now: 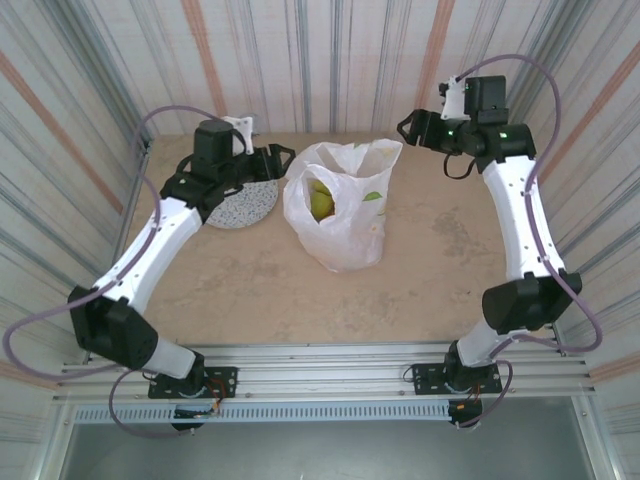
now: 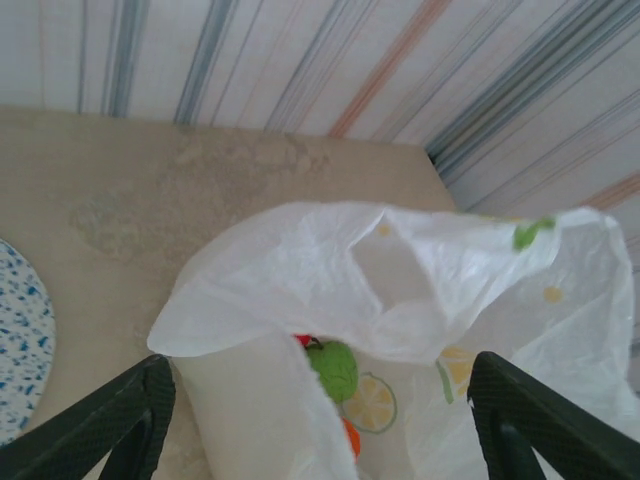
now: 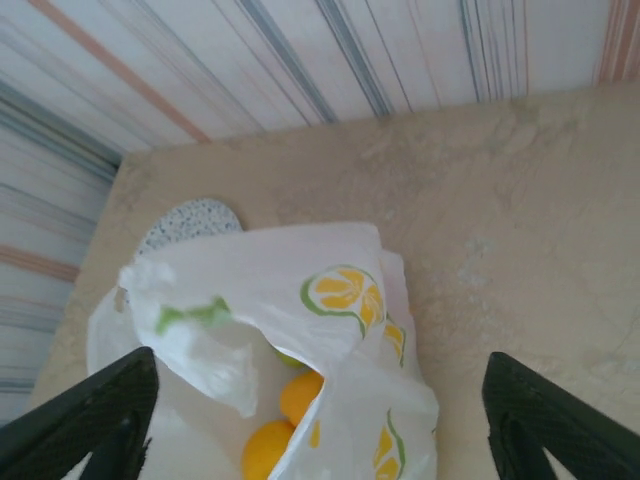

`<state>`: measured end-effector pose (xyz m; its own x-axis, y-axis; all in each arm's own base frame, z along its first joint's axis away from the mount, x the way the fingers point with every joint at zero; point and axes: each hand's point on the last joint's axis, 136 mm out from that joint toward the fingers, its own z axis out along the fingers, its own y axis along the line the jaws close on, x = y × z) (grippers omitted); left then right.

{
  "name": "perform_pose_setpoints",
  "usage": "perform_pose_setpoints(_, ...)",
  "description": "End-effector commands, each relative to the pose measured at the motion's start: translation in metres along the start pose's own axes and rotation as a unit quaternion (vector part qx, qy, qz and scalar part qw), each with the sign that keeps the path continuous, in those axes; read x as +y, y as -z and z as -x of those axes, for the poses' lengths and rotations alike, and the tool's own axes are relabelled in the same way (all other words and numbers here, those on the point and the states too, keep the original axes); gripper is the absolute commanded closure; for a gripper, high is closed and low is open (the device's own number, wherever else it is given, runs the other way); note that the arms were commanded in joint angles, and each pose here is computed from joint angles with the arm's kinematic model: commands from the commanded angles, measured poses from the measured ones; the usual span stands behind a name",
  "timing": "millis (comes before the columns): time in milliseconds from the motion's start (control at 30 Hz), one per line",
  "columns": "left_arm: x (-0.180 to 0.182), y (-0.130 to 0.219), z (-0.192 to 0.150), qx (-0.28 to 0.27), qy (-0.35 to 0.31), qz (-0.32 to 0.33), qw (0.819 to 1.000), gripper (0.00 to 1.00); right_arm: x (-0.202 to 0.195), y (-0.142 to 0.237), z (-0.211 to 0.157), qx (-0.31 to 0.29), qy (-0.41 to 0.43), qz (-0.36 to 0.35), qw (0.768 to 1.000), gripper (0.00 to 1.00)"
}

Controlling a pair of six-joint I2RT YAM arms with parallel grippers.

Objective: Place the fruits into the plastic bag

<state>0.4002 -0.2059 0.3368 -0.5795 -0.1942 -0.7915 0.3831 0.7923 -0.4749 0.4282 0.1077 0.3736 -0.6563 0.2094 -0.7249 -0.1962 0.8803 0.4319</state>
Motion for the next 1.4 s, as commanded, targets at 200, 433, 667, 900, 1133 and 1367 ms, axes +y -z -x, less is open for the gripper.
perform_pose_setpoints(200,0.022,0.076,0.011,-0.103,-0.076,0.095,0.987,0.01,-0.010,0.073,0.029,-0.127,0.061,-0.093,0.986,0.04)
perform_pose_setpoints(433,0.091,0.111,-0.019,-0.155,-0.094,0.253,0.950,0.01,-0.090,0.078,-0.007,-0.182,0.054,-0.236,0.953,0.01)
perform_pose_setpoints(667,0.178,0.111,-0.072,-0.116,-0.080,0.385,0.912,0.01,-0.163,0.030,-0.086,-0.144,0.022,-0.315,0.938,0.01)
perform_pose_setpoints(900,0.225,0.096,-0.106,-0.134,-0.117,0.381,0.907,0.01,-0.214,-0.011,-0.148,-0.134,0.044,-0.350,0.926,0.01)
perform_pose_setpoints(1133,0.247,0.055,-0.142,-0.079,-0.140,0.359,0.920,0.01,-0.233,-0.041,-0.179,-0.111,0.062,-0.332,0.935,0.01)
perform_pose_setpoints(1367,0.250,0.037,-0.144,-0.083,-0.200,0.337,0.916,0.01,-0.233,-0.057,-0.188,-0.155,0.063,-0.273,0.947,0.01)
